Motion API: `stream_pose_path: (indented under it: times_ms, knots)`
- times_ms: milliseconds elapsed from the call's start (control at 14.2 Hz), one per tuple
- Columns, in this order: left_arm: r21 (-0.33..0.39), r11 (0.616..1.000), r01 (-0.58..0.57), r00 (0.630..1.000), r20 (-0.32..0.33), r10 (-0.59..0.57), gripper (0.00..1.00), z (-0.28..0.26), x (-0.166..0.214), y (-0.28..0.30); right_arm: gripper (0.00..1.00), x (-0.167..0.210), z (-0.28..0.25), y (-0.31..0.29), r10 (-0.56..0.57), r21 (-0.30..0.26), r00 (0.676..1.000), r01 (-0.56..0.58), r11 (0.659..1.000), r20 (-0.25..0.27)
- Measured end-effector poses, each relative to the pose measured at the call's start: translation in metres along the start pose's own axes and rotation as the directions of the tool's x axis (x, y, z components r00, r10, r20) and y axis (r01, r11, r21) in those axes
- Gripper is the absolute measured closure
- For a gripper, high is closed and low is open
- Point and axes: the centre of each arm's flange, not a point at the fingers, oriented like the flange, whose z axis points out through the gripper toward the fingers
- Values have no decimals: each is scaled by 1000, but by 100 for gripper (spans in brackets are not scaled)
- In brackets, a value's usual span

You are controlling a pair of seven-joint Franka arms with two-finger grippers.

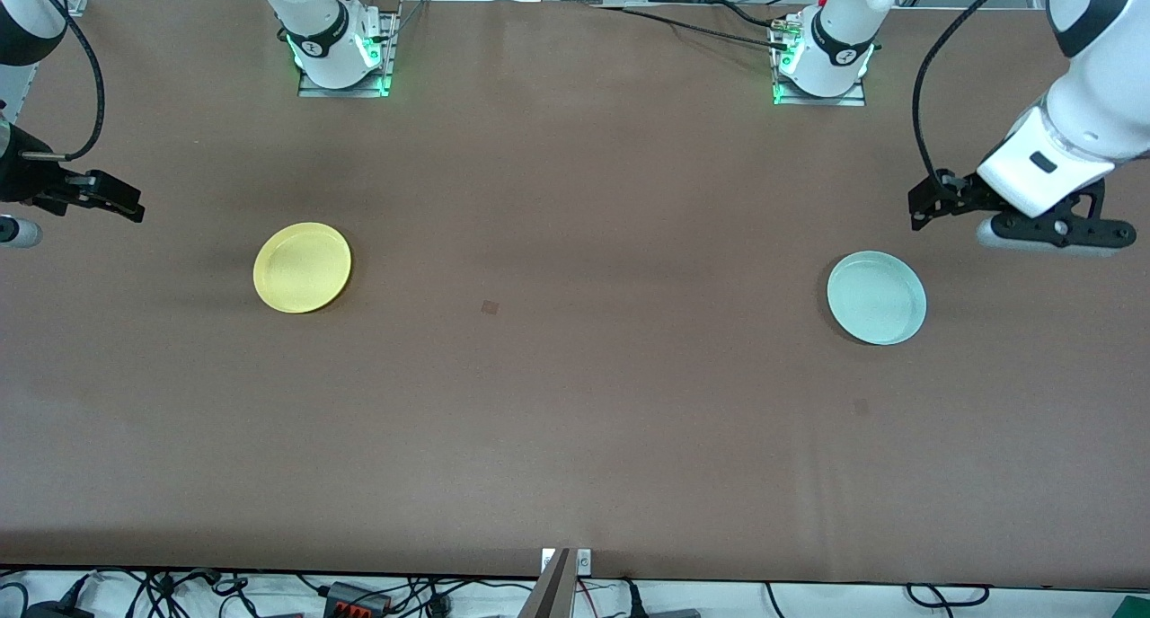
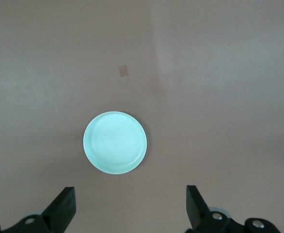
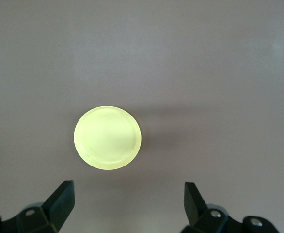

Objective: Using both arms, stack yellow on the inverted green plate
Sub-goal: 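Move the right gripper to the yellow plate while the left gripper approaches green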

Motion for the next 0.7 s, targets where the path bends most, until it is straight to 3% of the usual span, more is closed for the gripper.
stream_pose_path:
  times_ms: [282, 423, 704]
  knots:
    - [-4, 999, 32, 995, 91, -31, 0, 51, 26, -20, 0, 0, 0, 0, 0, 0, 1000, 0, 1000, 0]
    - [-4, 998, 67, 981, 182, -65, 0, 79, 26, -42, 0, 0, 0, 0, 0, 0, 1000, 0, 1000, 1]
    - [-4, 994, 112, 958, 266, -107, 0, 113, 27, -71, 0, 0, 1, 0, 0, 0, 1000, 0, 1000, 1]
